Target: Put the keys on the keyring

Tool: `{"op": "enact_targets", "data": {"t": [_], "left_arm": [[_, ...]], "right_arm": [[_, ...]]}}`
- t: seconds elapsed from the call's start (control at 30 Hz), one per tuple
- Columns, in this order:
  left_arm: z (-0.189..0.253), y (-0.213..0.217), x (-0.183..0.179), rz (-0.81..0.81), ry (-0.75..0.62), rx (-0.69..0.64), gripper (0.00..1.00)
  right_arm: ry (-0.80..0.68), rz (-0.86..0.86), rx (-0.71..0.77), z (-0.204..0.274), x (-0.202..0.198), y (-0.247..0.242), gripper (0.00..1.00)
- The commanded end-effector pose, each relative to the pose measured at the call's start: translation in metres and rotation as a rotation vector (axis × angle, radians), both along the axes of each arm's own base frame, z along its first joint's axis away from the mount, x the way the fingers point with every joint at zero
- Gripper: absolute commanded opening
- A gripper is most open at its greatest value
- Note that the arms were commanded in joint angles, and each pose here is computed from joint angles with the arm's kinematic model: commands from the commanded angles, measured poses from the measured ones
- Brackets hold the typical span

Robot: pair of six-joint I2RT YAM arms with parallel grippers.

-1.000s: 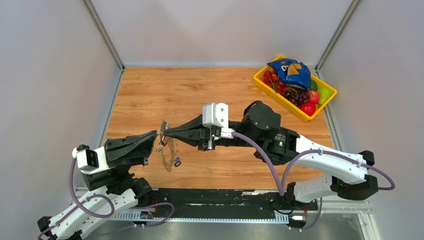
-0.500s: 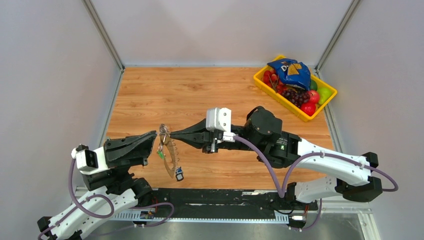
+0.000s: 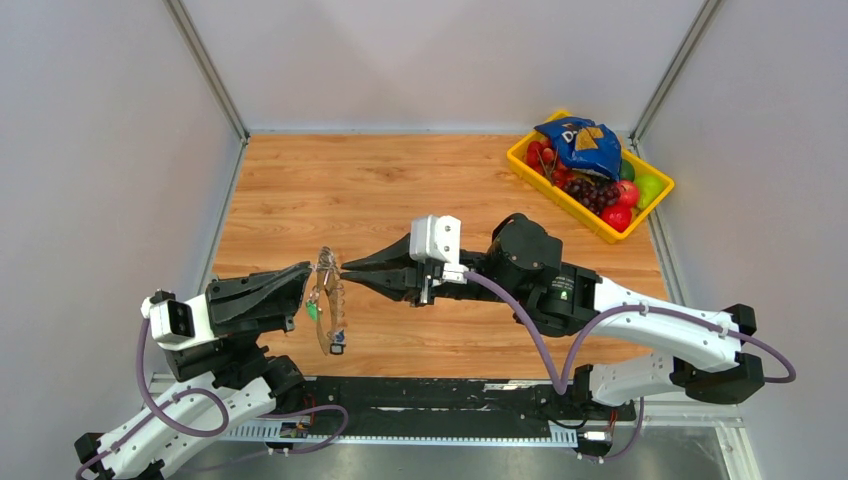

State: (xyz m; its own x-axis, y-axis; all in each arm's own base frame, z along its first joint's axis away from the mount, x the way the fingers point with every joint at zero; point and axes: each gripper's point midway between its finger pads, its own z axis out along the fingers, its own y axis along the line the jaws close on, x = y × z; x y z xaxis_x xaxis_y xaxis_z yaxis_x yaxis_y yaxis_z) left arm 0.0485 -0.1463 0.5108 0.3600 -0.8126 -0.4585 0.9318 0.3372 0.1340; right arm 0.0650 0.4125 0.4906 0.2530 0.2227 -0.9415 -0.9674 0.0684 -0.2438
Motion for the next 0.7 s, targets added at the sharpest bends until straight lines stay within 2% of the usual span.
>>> {"op": "enact_targets", "data": {"t": [0.0, 0.27, 0.67], "left_arm": [[0.02, 0.016, -0.015, -0.002, -0.056, -0.06, 0.0], [0.018, 0.016, -0.015, -0.005, -0.049, -0.057, 0.0], [0.017, 0.016, -0.016, -0.008, -0.05, -0.054, 0.0]], "right_arm": [[-0.016, 0.006, 0.091, 0.035, -0.007, -0.017, 0.19], [-0.037, 0.033, 0.124, 0.055, -0.012, -0.017, 0.27], [-0.046, 0.064, 0.122, 0.059, -0.014, -0.003, 0.25]]}}
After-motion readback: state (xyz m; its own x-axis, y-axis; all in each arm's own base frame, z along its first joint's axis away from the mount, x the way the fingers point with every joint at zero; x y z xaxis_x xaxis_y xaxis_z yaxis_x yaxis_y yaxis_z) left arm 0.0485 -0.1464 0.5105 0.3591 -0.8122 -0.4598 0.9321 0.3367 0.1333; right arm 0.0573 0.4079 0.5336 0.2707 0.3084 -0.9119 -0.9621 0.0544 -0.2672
